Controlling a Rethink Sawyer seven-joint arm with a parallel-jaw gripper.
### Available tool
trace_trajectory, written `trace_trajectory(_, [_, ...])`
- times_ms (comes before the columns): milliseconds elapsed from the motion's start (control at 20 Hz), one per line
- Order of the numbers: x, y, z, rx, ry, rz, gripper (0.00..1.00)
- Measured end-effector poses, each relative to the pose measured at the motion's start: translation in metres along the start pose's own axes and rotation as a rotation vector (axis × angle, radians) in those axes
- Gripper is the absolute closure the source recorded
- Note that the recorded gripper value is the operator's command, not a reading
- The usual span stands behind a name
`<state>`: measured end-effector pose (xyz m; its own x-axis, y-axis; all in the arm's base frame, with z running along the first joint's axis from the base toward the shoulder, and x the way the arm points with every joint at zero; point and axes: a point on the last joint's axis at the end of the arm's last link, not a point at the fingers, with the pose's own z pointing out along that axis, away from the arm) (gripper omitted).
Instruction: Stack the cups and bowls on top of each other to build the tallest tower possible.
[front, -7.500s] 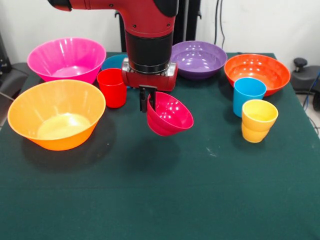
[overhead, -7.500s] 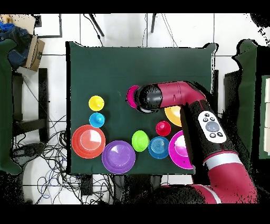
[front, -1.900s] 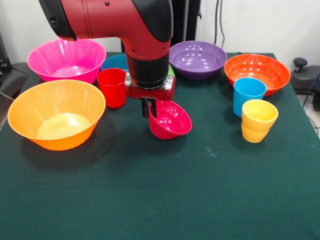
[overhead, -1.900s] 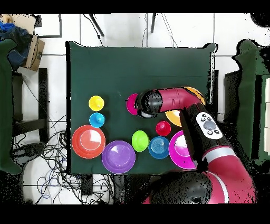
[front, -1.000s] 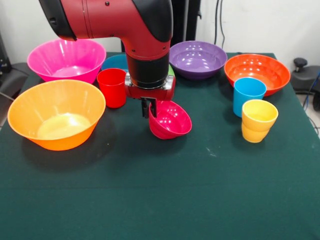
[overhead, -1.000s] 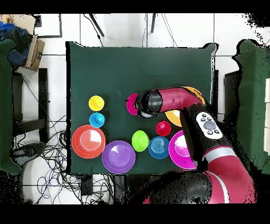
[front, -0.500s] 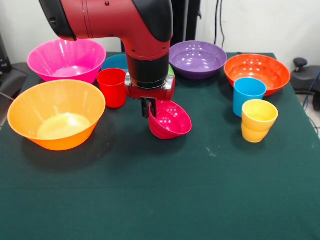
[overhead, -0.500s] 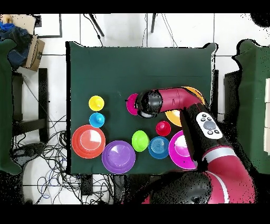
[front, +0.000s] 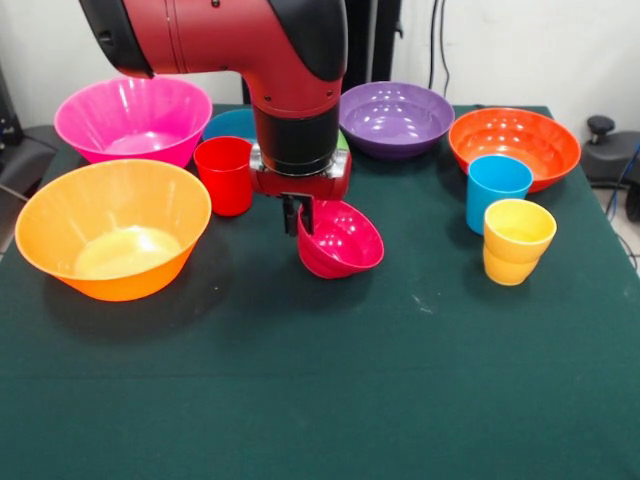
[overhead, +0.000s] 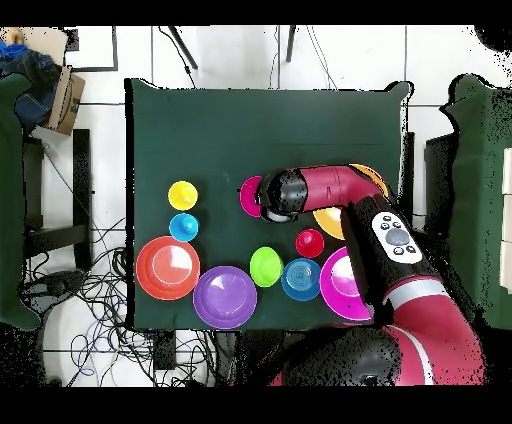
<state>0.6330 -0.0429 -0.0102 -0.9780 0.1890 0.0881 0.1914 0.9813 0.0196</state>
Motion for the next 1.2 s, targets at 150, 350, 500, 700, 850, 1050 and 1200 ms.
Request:
trace_trajectory(150, [-0.002, 0.000, -0.003, 0.002, -0.006, -0.001, 1.00])
trace_trajectory(350, [-0.005, -0.001, -0.010, 0.008, -0.018, -0.002, 1.00])
trace_trajectory(500, [-0.009, -0.002, -0.018, 0.014, -0.034, -0.002, 1.00])
trace_trajectory(700, [-0.014, -0.003, -0.029, 0.021, -0.054, -0.003, 1.00])
trace_trajectory(850, [-0.017, -0.004, -0.035, 0.025, -0.065, -0.003, 1.00])
trace_trajectory(1050, [-0.020, -0.005, -0.041, 0.029, -0.076, -0.004, 1.00])
trace_trajectory(1200, [-0.021, -0.005, -0.044, 0.031, -0.082, -0.004, 1.00])
